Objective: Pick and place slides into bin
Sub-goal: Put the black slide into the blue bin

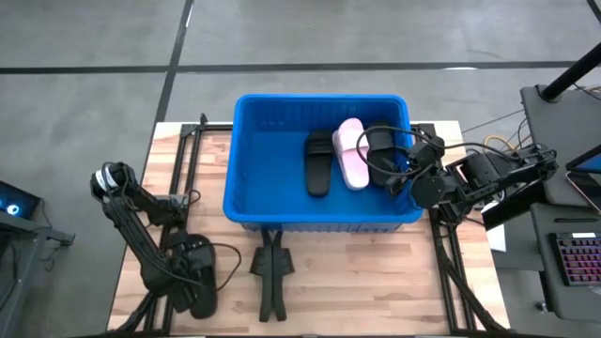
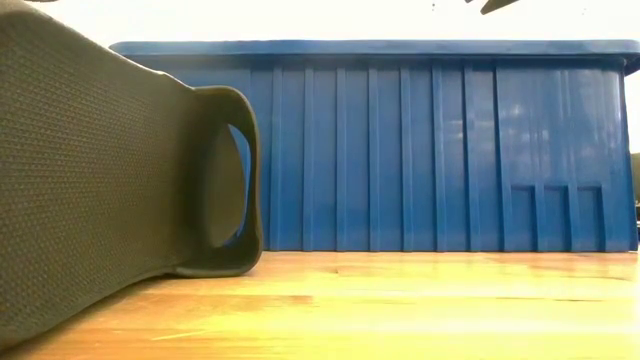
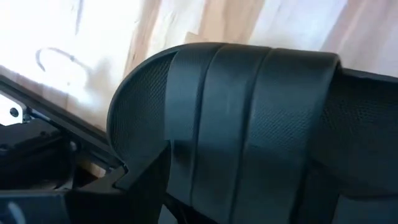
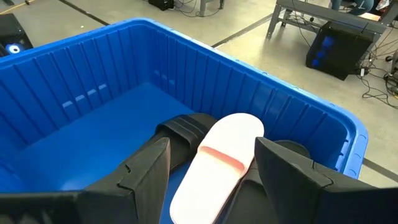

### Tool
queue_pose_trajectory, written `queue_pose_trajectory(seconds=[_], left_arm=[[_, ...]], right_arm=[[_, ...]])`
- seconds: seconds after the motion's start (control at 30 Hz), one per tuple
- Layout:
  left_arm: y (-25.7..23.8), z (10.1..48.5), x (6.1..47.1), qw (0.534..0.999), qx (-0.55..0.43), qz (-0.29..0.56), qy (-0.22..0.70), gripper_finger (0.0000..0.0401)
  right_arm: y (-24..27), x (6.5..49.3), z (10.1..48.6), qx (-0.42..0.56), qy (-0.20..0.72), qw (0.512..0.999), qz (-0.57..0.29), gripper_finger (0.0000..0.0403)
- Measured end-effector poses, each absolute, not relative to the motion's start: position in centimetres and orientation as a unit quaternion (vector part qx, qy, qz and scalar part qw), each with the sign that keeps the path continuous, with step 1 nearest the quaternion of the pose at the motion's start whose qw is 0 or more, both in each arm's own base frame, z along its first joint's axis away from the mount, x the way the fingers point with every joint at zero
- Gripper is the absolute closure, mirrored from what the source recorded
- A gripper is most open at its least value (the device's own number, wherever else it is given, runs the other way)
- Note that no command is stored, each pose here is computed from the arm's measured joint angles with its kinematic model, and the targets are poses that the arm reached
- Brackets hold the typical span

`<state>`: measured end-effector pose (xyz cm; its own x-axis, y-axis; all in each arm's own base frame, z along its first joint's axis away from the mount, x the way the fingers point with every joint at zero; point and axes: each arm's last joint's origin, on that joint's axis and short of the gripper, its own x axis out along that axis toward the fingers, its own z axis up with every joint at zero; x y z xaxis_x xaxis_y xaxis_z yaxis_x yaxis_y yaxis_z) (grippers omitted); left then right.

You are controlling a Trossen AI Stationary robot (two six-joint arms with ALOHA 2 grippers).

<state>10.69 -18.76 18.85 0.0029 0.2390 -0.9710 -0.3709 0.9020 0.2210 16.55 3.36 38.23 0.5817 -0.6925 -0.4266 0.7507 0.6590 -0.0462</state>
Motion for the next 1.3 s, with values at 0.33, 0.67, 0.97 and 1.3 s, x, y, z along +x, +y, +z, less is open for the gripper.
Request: queue_pose_trajectory(seconds=[0.33,0.67,0.97,1.3], left_arm=[[-18.5,18.5,10.6,0.705,-0.043,0.221,0.673,0.0223],[-19.7,20.7,11.0,0.697,-0.081,0.187,0.688,0.0376],[-20.5,27.1,12.0,0.755,-0.146,0.085,0.634,0.0398],[-18.4,36.2,15.4,0.891,-0.135,0.053,0.43,0.0399]], right_arm=[[3.4,16.6,38.2,0.072,0.207,0.886,-0.407,0.0179],[3.4,16.6,38.2,0.082,0.214,0.888,-0.398,0.0179],[3.4,16.6,38.2,0.08,0.215,0.888,-0.398,0.0179],[3.4,16.6,38.2,0.078,0.215,0.888,-0.398,0.0179]])
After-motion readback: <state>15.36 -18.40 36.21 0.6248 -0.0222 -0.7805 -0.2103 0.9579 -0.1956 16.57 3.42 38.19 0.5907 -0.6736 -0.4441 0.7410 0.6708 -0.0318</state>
